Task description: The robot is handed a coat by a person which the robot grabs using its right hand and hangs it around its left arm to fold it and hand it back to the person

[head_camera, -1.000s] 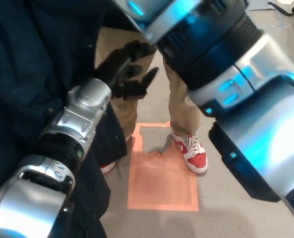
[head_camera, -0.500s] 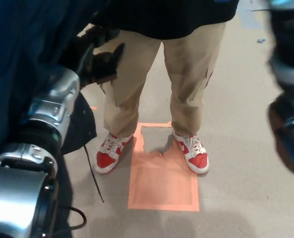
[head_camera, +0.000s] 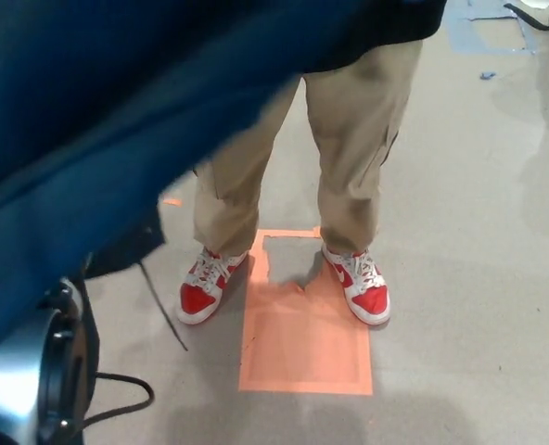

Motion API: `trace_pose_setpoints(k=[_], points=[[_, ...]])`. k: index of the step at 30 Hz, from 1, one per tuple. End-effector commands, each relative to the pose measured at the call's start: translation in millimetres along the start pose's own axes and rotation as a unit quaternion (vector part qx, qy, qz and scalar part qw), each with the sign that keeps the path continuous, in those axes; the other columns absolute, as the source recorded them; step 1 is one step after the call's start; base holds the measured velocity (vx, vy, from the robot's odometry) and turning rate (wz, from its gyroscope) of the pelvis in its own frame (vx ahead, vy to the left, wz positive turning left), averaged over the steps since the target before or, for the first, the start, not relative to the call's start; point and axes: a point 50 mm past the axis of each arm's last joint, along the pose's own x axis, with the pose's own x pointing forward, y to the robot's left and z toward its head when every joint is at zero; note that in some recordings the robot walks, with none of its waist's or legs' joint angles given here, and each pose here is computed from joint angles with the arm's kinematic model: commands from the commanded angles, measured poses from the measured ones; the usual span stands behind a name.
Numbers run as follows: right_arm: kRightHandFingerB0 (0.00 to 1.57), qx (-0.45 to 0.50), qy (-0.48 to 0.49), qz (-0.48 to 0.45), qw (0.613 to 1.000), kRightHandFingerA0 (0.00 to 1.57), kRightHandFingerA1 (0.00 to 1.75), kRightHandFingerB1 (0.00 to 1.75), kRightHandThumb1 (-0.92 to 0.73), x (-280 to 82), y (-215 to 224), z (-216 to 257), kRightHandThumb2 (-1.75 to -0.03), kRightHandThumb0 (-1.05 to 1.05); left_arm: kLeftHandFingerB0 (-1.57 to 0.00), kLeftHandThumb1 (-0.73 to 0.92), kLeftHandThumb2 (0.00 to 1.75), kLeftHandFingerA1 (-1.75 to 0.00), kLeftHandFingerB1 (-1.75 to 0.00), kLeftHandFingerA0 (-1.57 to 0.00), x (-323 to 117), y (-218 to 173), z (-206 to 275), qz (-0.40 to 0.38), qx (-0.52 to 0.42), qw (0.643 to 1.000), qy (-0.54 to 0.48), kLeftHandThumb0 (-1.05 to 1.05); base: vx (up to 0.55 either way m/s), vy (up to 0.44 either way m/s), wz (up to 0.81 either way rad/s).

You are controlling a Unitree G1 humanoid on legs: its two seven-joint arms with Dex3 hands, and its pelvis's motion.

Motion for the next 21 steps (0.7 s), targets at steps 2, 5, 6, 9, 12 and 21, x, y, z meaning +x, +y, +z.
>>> trace_pose_setpoints(k=[2,5,6,9,12,21], points=[[1.15,0.047,0.126,-0.006,0.991,1.33,0.72,0.76,-0.88,-62.3,-4.3,-61.2,-0.69,-0.35,0.00,0.48,1.05,-0.49,-0.47,0.00,-6.9,23.4,5.7,0.013,-0.013,0.999,-0.030,-0.37,0.00,0.000,0.00],[1.13,0.030,0.183,0.008,0.983,1.33,0.73,0.75,-0.89,-98.2,5.8,-91.4,-0.69,-0.33,0.00,0.48,1.05,-0.49,-0.47,0.00,-9.1,27.2,3.1,0.015,-0.021,0.999,-0.033,-0.37,0.00,0.000,0.00],[1.08,0.047,0.224,0.021,0.973,1.29,0.83,0.81,-0.90,-119.5,13.2,-114.0,-0.68,-0.24,0.00,0.49,1.06,-0.48,-0.47,0.00,-10.0,28.7,1.2,0.016,-0.014,0.999,-0.030,-0.36,0.00,0.000,0.00],[1.11,0.085,0.321,0.060,0.941,1.28,0.79,0.81,-0.87,-161.6,29.0,-151.5,-0.67,-0.28,-0.21,0.82,0.65,-0.30,-0.30,-0.18,-10.7,30.8,1.6,0.019,-0.010,0.999,-0.031,-0.71,0.00,0.000,0.00],[1.13,0.043,0.390,0.125,0.911,1.23,0.68,0.73,-0.88,-196.6,48.1,-172.6,-0.66,-0.29,-0.23,0.81,0.65,-0.30,-0.31,-0.19,-10.5,30.6,2.4,0.021,-0.014,0.999,-0.033,-0.72,0.00,0.000,0.00],[0.03,-0.029,0.532,0.445,0.720,0.08,0.36,0.21,-0.53,-268.3,73.9,-221.6,-0.82,-0.75,-0.01,0.47,1.04,-0.48,-0.47,-0.01,-10.2,37.0,17.4,0.026,-0.028,0.998,-0.054,-0.36,0.00,0.000,0.00]])
